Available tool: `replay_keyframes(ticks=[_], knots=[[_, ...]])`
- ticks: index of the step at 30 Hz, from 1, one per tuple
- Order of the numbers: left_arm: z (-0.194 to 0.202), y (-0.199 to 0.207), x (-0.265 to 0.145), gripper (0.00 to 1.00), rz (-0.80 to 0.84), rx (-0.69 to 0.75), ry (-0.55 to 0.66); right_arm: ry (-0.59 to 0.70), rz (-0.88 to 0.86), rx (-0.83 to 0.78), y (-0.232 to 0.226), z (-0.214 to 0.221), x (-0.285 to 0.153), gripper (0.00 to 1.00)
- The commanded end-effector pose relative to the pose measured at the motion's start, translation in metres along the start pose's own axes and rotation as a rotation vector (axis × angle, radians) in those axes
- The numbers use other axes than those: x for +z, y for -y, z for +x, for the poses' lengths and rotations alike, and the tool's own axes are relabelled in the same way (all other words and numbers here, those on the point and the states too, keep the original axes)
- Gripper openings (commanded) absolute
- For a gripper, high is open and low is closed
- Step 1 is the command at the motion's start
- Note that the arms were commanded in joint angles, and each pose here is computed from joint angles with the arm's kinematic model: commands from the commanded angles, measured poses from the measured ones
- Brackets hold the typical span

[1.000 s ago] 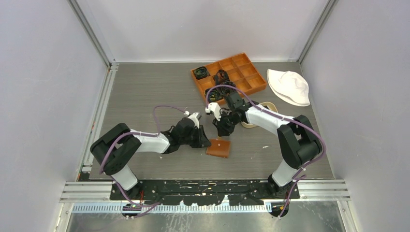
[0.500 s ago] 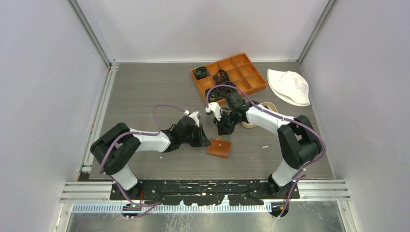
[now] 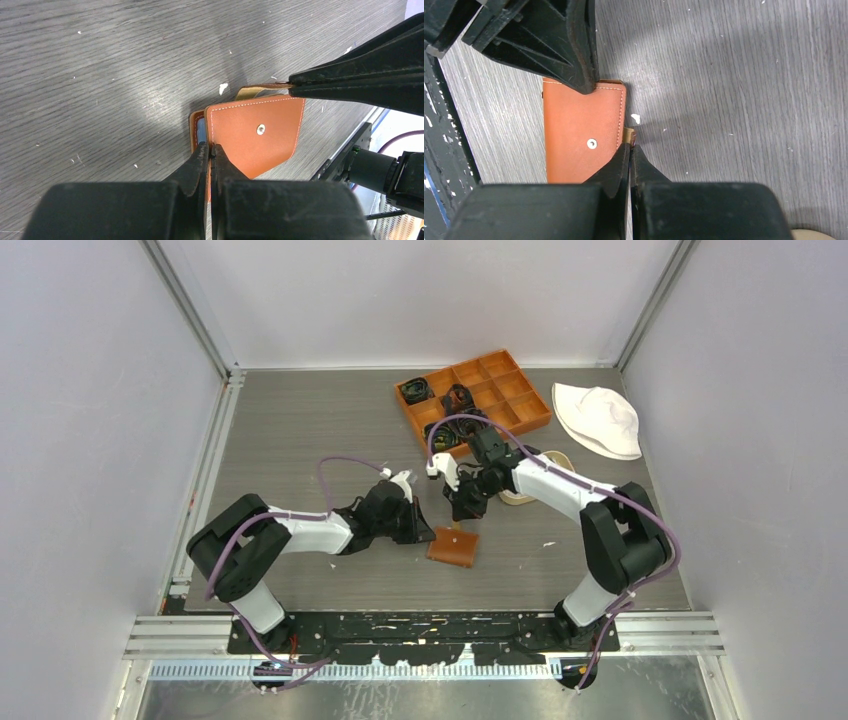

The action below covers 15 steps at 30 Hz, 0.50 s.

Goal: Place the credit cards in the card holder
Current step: Close the card holder at the center of the board.

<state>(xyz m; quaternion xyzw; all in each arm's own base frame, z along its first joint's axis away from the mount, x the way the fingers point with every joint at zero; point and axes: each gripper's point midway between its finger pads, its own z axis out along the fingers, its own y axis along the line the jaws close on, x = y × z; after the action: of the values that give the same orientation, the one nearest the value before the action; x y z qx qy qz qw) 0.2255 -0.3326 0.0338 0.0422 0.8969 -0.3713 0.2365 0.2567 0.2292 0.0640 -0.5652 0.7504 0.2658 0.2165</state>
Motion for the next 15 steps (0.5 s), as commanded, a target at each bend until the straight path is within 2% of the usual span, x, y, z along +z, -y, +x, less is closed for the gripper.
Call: replay_keyframes(ticks=[1,8,15], knots=[[-0.006,0.003,-0.001,0.0,0.026,0.009,0.017,0.055,0.015,-0.099,-0.004,-0.016,-0.016,0.01],[-0.021,0.029,-0.017,0.14,0.151,0.057,0.09,0.061,-0.006,-0.183,-0.015,-0.006,-0.014,0.01],[-0.033,0.027,-0.041,0.27,0.112,0.116,0.166,0.041,0.017,-0.199,-0.011,0.002,-0.01,0.01]])
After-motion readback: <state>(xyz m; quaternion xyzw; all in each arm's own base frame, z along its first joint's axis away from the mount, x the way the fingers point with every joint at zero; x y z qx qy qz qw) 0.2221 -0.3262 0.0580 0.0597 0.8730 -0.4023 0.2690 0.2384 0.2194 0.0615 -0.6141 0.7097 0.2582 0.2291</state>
